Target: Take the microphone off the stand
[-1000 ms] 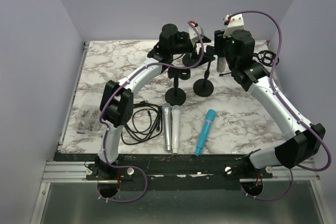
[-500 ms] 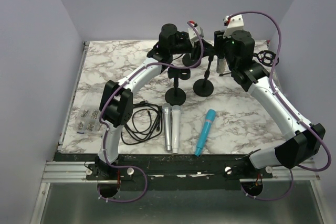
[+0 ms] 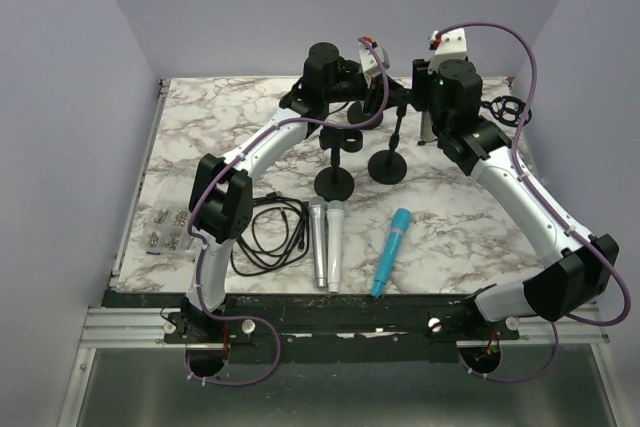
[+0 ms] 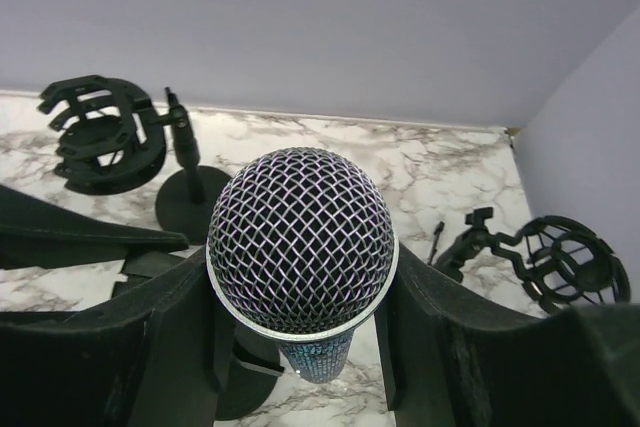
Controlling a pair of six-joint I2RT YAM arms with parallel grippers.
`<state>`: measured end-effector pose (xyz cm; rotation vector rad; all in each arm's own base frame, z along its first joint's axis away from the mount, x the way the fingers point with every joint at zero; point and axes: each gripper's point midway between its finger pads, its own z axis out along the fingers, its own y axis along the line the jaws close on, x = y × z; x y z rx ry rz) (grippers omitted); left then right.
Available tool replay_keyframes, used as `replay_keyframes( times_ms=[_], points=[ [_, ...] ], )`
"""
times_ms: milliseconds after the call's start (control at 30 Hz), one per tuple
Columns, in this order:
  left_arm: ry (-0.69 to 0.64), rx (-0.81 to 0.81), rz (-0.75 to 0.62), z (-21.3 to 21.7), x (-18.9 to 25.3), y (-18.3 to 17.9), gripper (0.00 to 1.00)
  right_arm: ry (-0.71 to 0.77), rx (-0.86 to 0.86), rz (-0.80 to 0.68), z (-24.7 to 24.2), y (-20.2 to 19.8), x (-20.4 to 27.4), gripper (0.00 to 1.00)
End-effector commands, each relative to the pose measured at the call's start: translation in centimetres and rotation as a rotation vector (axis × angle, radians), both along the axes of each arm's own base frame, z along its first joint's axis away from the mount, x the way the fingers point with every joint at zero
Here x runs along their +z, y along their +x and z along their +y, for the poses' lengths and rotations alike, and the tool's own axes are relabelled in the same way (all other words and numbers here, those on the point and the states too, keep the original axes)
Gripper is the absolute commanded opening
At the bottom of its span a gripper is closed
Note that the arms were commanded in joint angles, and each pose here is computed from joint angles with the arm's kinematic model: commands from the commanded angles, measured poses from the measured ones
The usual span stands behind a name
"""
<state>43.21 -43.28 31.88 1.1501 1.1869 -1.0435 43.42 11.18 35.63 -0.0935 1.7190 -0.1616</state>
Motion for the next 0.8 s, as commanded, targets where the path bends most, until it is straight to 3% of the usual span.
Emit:
replay_keyframes(
  times_ms=[0, 300, 767],
  points=[
    [0.02, 0.051, 0.018, 0.8, 0.4, 0.5, 0.0, 0.026, -0.157, -0.102, -3.2, -1.4, 3.0, 0.01],
    [0.038, 0.06, 0.034, 0.5, 0.1, -0.1, 0.0, 0.139, -0.191, -0.229, -5.0, -4.5, 7.3, 0.01],
    [0.118, 0.111, 0.135, -0.6, -6.8, -0.5, 0.0, 0.206, -0.128, -0.288, -5.0, -6.6, 9.0, 0.01]
  ],
)
